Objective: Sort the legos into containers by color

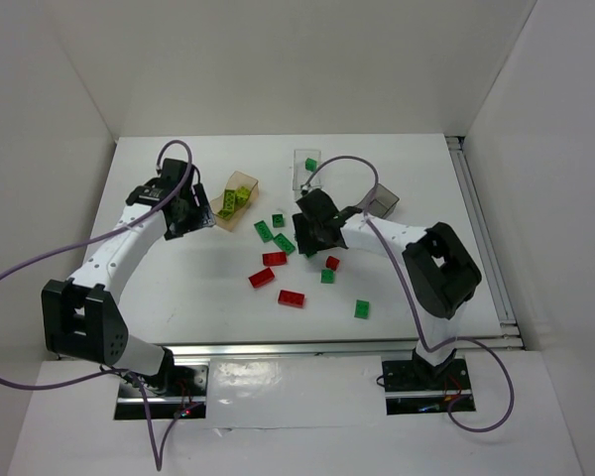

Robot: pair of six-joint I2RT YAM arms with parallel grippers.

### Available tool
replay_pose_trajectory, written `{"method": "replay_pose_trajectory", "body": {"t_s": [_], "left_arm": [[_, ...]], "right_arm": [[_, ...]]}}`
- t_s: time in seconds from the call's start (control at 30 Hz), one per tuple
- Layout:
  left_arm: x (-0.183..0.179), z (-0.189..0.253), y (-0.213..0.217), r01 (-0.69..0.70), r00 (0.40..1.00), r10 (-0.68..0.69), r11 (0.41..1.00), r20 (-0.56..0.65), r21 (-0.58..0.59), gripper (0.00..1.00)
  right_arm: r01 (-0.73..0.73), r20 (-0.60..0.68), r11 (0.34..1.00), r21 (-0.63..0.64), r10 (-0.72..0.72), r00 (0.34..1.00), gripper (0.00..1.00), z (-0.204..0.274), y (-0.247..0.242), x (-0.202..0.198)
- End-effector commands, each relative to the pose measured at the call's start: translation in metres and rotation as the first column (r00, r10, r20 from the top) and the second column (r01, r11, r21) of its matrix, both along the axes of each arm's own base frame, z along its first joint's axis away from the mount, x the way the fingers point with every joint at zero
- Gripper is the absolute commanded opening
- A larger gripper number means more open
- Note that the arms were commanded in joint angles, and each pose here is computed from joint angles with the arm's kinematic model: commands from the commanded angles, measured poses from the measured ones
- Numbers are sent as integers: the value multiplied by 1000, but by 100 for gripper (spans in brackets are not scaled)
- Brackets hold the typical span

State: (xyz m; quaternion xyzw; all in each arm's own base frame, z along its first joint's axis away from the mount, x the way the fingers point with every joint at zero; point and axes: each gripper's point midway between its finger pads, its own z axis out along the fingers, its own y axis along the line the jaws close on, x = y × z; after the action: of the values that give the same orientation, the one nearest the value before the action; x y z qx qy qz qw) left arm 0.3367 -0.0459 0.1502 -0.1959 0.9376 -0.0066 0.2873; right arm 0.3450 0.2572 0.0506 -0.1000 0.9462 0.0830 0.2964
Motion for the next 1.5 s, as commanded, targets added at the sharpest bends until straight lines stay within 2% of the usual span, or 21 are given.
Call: {"method": "replay_pose_trajectory", "body": {"t_s": [0.0,0.3,0.4,0.43,0.57,0.73,0.9,0.93,1.0,1.03,1.1,1.13,1.17,1.33,1.37,1.4,1.47], "left_arm": [[0,10,-1,-3,999,4,1000,35,-23,82],[-2,10,-11,17,999,-16,999,36,-28,82],[-1,7,-11,17,1000,-16,1000,27,-27,82],[-1,7,-11,17,1000,-16,1000,27,-27,82],[-1,4,-9,12,1000,-11,1000,19,-18,82],[1,7,-9,19,999,-19,1000,28,-14,82],[5,14,-10,20,999,-19,1000,47,-18,82],[5,14,-10,27,999,-26,1000,46,-12,82],[7,18,-10,36,998,-35,999,54,-8,82],[7,18,-10,36,998,-35,999,54,-7,82],[8,18,-4,28,998,-28,1000,55,7,82],[8,18,-4,28,998,-28,1000,55,7,82],[8,15,-1,19,999,-19,1000,46,8,82],[10,8,2,17,1000,-18,1000,24,17,82],[10,8,2,17,1000,-18,1000,24,17,82],[10,8,2,17,1000,-18,1000,24,17,82],[10,4,4,13,1000,-13,1000,13,10,82]], "right_arm": [[-111,40,992,54,109,993,66,18,18,-3],[-158,10,987,36,157,987,65,-2,32,3],[-149,18,988,27,149,989,58,-3,33,7],[-148,20,989,9,148,989,51,-4,34,7],[-126,53,992,-18,127,990,38,8,30,10],[-68,153,998,-13,70,986,38,49,23,22],[56,266,998,16,-58,962,39,91,11,64],[88,262,996,13,-88,961,39,87,3,79],[114,274,993,24,-116,955,39,90,0,97],[123,305,991,53,-133,943,39,107,3,113],[139,306,990,34,-142,941,39,97,-1,133],[137,338,989,64,-150,929,39,114,7,146],[165,324,985,51,-172,930,39,99,-1,162],[175,354,983,45,-180,918,40,91,1,206],[173,380,982,69,-187,906,40,103,7,217],[179,369,983,46,-183,911,40,86,4,225],[173,388,984,54,-180,904,44,91,9,236]]}}
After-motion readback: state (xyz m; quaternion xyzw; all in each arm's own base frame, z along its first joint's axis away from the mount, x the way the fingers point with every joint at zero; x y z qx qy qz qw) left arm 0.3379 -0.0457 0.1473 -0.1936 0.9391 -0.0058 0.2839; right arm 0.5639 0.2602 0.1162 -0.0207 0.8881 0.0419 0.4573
